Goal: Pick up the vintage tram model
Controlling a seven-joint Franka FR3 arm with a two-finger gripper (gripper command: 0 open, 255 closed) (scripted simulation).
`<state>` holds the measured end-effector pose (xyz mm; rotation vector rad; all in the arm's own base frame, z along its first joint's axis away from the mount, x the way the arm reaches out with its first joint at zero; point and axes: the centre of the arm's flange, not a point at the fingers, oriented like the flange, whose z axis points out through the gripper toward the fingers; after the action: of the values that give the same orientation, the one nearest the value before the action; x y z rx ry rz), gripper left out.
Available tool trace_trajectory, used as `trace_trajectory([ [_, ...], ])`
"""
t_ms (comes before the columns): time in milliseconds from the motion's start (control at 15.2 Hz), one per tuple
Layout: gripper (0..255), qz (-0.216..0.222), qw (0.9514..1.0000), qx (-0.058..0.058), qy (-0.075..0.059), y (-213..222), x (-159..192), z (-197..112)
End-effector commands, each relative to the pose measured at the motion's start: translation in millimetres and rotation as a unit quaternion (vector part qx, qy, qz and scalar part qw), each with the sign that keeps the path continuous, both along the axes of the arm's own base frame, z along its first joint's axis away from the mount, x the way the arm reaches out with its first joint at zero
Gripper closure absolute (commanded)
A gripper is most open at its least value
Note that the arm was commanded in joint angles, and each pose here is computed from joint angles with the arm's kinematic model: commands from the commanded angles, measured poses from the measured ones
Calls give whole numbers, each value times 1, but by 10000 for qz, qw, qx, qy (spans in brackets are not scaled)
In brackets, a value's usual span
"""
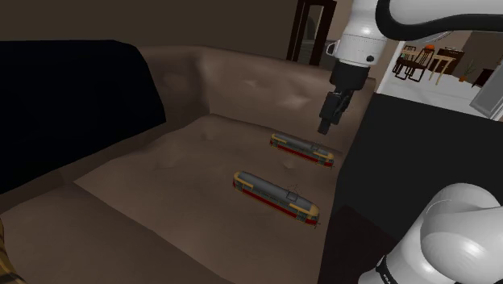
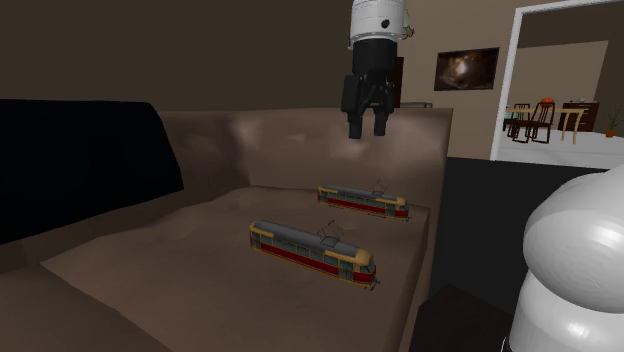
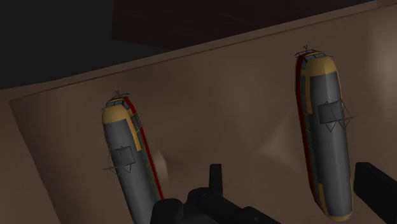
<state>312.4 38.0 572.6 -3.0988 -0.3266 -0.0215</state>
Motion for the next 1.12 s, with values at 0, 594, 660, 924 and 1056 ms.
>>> trace_trajectory([
  [0,0,0,10000,0,0,0,0,0],
  [594,0,63,9996,-61,-260,79,6,-90],
  [660,0,70,9995,-68,-288,87,6,-100],
  [924,0,98,9991,-95,-404,122,10,-140],
  [1056,0,105,9990,-102,-434,131,11,-150],
])
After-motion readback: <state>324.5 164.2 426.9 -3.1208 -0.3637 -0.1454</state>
